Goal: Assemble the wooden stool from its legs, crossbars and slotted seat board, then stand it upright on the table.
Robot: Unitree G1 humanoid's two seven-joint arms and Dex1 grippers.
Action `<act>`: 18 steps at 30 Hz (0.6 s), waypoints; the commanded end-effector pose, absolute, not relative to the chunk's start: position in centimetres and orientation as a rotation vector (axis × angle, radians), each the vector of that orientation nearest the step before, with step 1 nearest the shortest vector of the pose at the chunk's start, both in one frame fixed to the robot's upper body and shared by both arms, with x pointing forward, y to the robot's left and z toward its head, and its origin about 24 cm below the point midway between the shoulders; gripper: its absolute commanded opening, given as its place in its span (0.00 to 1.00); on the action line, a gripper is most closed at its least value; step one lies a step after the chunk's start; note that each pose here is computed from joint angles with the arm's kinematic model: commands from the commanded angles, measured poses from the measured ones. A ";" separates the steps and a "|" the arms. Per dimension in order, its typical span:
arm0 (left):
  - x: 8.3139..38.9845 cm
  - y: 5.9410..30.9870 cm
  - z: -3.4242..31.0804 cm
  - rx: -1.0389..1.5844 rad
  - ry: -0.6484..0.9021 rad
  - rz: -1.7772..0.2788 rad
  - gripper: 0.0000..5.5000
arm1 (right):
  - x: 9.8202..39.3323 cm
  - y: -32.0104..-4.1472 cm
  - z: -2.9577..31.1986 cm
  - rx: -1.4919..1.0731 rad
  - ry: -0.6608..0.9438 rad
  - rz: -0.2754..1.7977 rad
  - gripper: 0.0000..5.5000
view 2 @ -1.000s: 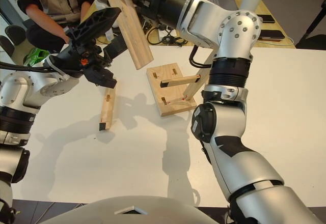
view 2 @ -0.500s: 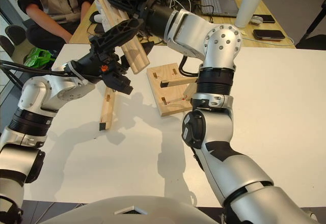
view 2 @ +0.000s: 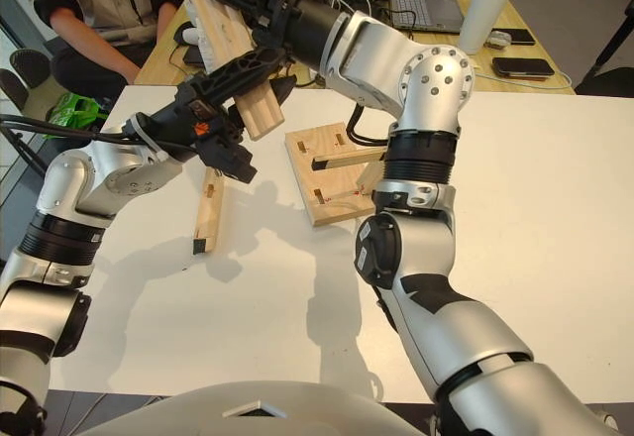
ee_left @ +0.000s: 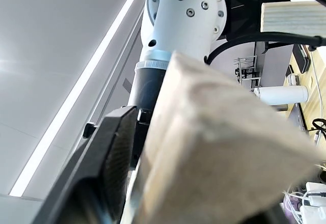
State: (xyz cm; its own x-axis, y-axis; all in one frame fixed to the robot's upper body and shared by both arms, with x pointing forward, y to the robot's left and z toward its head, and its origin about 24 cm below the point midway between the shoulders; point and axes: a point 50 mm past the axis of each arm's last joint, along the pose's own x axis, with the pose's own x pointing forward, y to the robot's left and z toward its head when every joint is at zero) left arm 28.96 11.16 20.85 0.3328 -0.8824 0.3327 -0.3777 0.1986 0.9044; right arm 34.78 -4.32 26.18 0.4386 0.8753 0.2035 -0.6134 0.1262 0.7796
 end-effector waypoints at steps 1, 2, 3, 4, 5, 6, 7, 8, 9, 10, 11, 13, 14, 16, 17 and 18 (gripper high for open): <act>27.6 10.6 23.4 1.282 -1.414 -0.489 0.25 | 36.1 -5.7 24.6 0.933 0.385 0.954 0.18; 27.6 10.6 23.4 1.283 -1.418 -0.491 0.25 | 36.2 -5.6 24.3 0.927 0.399 0.947 0.18; 27.6 10.6 23.5 1.286 -1.422 -0.493 0.24 | 36.1 -5.5 24.1 0.916 0.412 0.944 0.18; 27.6 10.5 23.6 1.289 -1.425 -0.495 0.24 | 36.0 -5.4 23.8 0.903 0.424 0.940 0.18; 27.5 10.5 23.6 1.293 -1.430 -0.497 0.24 | 36.0 -5.3 23.7 0.892 0.433 0.932 0.18; 27.5 10.5 23.7 1.296 -1.434 -0.499 0.24 | 36.1 -5.3 23.4 0.873 0.442 0.918 0.18; 27.5 10.5 23.7 1.297 -1.437 -0.501 0.24 | 36.2 -5.3 23.2 0.865 0.450 0.896 0.25; 27.5 10.5 23.8 1.299 -1.439 -0.503 0.22 | 36.4 -5.4 22.9 0.864 0.458 0.878 0.31; 27.5 10.5 23.8 1.300 -1.441 -0.505 0.20 | 36.5 -5.5 22.8 0.864 0.463 0.865 0.34; 27.5 10.5 23.8 1.301 -1.441 -0.507 0.19 | 36.5 -5.5 22.7 0.865 0.467 0.859 0.39; 27.6 10.6 23.7 1.302 -1.438 -0.510 0.19 | 36.5 -5.5 22.6 0.865 0.469 0.855 0.42; 27.7 10.8 23.6 1.302 -1.423 -0.511 0.19 | 36.6 -5.6 22.5 0.868 0.469 0.848 0.48; 27.8 10.9 23.5 1.302 -1.416 -0.510 0.19 | 36.7 -5.7 22.5 0.870 0.468 0.842 0.51; 27.9 11.1 23.4 1.304 -1.404 -0.503 0.19 | 36.7 -5.8 22.5 0.863 0.465 0.832 0.57; 28.1 11.4 23.5 1.311 -1.390 -0.491 0.19 | 36.7 -5.8 22.8 0.846 0.456 0.835 0.60; 28.4 11.8 23.5 1.319 -1.370 -0.473 0.19 | 36.6 -5.9 23.1 0.829 0.444 0.841 0.63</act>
